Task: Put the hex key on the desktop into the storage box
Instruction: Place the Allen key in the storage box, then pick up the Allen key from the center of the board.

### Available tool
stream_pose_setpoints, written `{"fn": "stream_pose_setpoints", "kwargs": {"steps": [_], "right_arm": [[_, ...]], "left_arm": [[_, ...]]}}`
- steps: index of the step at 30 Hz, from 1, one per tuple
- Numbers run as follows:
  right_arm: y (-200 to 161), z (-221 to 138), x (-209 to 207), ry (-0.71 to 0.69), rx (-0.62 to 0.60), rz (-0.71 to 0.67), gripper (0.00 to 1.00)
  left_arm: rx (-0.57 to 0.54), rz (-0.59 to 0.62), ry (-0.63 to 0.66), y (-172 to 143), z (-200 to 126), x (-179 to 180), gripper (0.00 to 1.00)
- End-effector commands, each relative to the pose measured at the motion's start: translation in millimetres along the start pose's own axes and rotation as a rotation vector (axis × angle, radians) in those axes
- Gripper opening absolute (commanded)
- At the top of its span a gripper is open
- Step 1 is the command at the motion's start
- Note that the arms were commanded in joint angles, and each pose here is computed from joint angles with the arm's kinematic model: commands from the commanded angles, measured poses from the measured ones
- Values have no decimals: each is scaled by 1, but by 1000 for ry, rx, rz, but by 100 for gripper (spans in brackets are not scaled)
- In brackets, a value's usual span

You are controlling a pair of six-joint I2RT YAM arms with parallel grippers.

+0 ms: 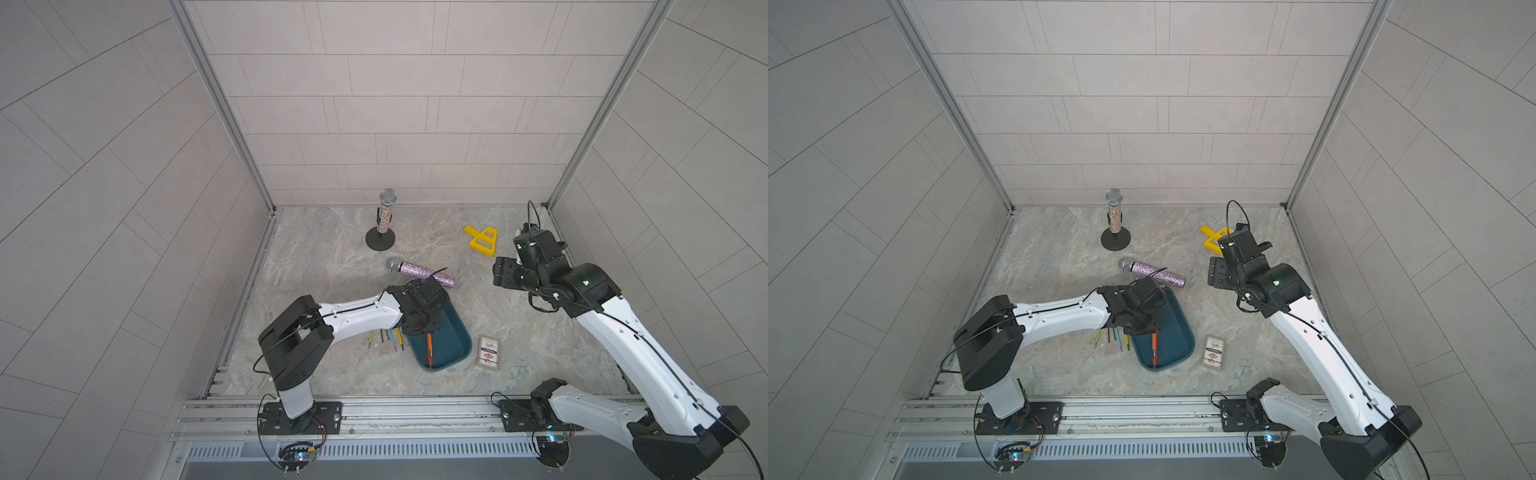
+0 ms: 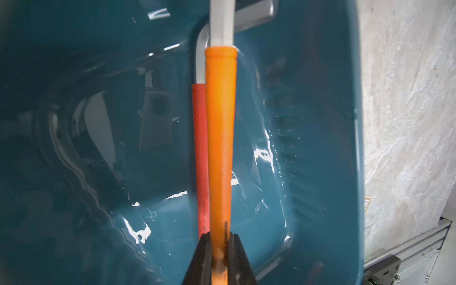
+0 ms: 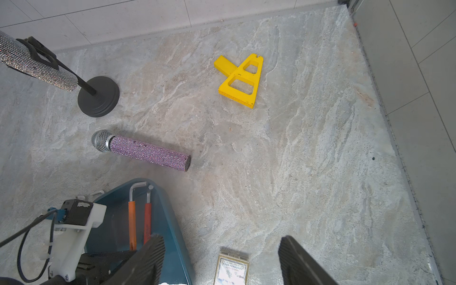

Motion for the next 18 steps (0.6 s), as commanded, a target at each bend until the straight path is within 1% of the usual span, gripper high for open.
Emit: {"fn": "stream_pose_setpoints", "kwargs": {"steps": [1,13,14,18], "right_arm": [[3,-8,0,9,-21,-2,78],[1,-7,-1,6,-16,2,78],[1,-6,-1,6,-16,3,78],[-1,-5,-1,4,-8,0,78]], "left_arm": [[-5,3,5,-4,2,3,0],[20,13,34,-5,9,4,1],[23,15,40,-5,10,4,3],[13,19,54,-3,6,4,24]]}}
Point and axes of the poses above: each gripper's point midway between its finger pads, its own z axis out along the fingers, its own x axis along the line the jaws close on, y = z × x, the point moved 6 cm from there along -z, back along the fingers, and after that the axes turned 13 degrees about z, right-handed, at the moved point
